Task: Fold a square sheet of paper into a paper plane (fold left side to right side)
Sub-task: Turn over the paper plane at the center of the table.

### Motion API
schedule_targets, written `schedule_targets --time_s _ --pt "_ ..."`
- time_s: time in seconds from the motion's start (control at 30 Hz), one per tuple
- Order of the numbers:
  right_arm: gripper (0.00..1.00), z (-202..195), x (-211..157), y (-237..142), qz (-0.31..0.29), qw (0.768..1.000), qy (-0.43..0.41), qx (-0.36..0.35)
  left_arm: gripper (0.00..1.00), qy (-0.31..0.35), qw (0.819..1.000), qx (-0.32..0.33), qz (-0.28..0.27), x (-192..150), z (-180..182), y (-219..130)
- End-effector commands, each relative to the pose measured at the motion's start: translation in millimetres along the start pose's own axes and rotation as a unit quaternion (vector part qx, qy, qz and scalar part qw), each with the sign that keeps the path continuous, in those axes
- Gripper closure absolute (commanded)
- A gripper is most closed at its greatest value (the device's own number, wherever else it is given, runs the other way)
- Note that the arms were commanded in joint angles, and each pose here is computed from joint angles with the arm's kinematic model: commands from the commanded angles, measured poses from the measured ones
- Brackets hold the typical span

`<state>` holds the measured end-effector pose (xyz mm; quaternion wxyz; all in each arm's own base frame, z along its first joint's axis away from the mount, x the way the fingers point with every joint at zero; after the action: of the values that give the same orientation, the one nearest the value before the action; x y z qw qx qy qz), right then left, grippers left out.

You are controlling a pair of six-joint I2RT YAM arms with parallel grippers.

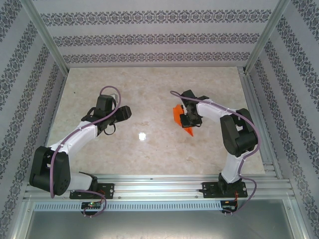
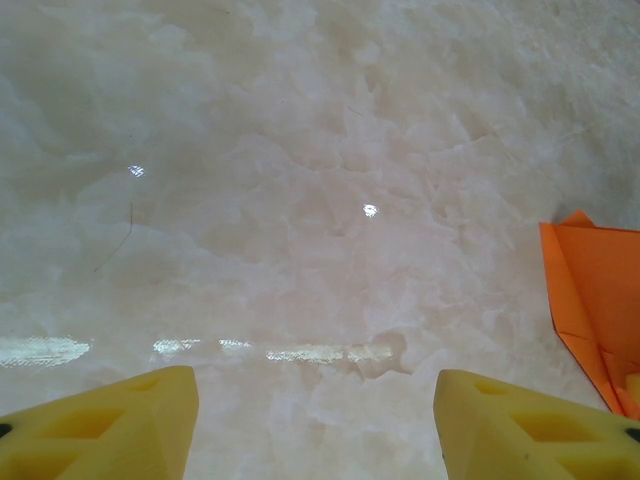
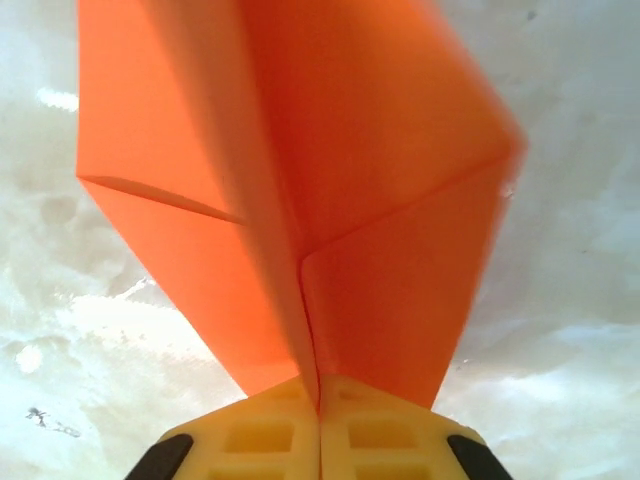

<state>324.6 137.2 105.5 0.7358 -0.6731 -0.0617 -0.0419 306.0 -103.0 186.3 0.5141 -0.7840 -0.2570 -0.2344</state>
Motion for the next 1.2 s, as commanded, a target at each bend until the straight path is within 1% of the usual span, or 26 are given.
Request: schedule_targets --time_s 0.0,0.1,0.23,0.33,0.4,0.53,0.7,0.87,0.97,1.17 --pt "1.0 1.3 9.3 -12.2 -0.008 0.999 0.008 0.039 0.36 0.004 1.0 -0.007 -0.015 12.0 -2.2 0.5" --pt "1.0 7.8 5.8 -22.1 0.003 0.996 0.017 0.09 0.36 0.004 1.0 -0.009 -0.015 12.2 -2.9 1.0" --pt "1.0 11.1 -2.2 -33.9 0.016 0.991 0.046 0.129 0.36 0.004 1.0 -0.01 -0.014 11.8 -2.8 1.4" --pt "1.0 16.2 -10.4 -32.3 0.032 0.982 0.081 0.169 0.36 0.003 1.0 -0.015 -0.011 11.3 -3.2 4.5" --pt "1.0 16.7 -13.7 -26.8 0.033 0.978 0.103 0.179 0.36 0.002 1.0 -0.021 -0.007 10.6 -3.8 8.1" --pt "0.98 9.8 -14.9 -7.2 0.036 0.985 0.113 0.124 0.36 -0.002 0.999 -0.034 0.0 10.0 -5.6 15.9" --pt "0.86 5.5 -10.7 -4.1 0.025 0.995 0.089 0.048 0.36 0.0 0.999 -0.038 0.003 10.0 -7.2 18.1" --pt "0.8 5.5 -5.7 -3.6 0.023 0.998 0.066 0.009 0.36 -0.001 0.999 -0.036 0.005 7.6 -6.7 18.7" --pt "0.8 7.3 -3.3 -0.1 0.025 0.998 0.061 0.005 0.36 -0.001 0.999 -0.036 0.004 8.2 -6.6 18.3" --pt "0.79 18.6 -4.4 10.0 0.04 0.998 0.054 0.018 0.36 0.001 0.999 -0.032 0.007 7.4 -5.8 18.1"
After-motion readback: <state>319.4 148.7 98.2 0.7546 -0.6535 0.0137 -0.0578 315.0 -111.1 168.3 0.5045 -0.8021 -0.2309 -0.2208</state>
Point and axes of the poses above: each hand's point on the last joint's axis, 136 mm out from that joint toward the fingers, its own y axis out along the fingers, its own z axis along the line the jaws close on, x = y × z, the point moved 8 cm from there along -y, back along the fingers, and after that the axes turned 10 degrees about y, right-handed, at the moved point
